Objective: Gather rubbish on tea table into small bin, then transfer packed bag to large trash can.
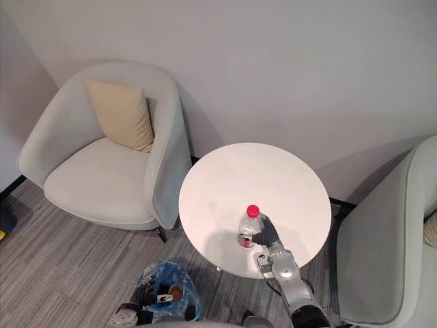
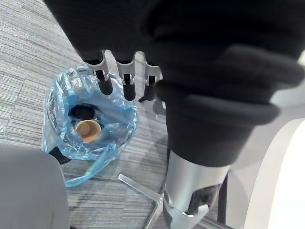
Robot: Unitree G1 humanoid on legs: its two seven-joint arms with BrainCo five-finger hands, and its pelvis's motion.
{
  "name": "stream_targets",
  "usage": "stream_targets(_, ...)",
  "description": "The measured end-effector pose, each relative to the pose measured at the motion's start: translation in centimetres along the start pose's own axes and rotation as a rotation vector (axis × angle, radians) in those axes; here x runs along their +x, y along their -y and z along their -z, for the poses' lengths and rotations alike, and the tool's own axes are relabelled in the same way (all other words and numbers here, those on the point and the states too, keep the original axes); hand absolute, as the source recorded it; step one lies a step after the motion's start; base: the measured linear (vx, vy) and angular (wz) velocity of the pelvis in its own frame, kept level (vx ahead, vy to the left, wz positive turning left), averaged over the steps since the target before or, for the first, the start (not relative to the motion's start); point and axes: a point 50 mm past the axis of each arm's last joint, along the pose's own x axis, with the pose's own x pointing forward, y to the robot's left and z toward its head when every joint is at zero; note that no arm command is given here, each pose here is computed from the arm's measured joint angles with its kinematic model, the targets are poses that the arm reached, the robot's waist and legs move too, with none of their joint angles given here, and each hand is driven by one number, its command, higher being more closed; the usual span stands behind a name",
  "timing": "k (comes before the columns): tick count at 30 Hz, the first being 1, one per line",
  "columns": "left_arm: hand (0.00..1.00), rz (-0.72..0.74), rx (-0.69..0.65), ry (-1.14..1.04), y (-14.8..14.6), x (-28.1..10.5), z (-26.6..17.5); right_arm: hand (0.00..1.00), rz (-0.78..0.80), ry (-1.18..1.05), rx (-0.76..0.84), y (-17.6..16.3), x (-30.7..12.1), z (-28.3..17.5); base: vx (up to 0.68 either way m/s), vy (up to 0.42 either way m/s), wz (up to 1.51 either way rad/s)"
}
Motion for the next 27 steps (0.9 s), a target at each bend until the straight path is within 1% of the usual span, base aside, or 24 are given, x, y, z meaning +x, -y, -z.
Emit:
stream_targets(12,0.00,0.003,0.002,0.009,0.1,0.0,-0.2,1.00,0.000,0.011,0.035,-0.3,0.4,-0.5,0.01,-0.004,0.01)
stream_targets(18,0.00,0.002,-0.002,0.010,0.1,0.0,-0.2,1.00,0.014,0.225,0.067,-0.2,-1.4,-4.7,-0.03,-0.010,-0.05)
stream_targets(21,0.00,-0.002,-0.010,0.007,0.1,0.0,-0.2,1.00,0.017,0.283,0.051,-0.3,-2.2,-5.7,-0.01,-0.017,-0.18)
stream_targets(27,0.00,-0.001,-0.012,0.005,0.2,0.0,-0.1,1.00,0.050,0.332,0.065,0.1,-3.5,-6.5,-0.01,-0.007,-0.05)
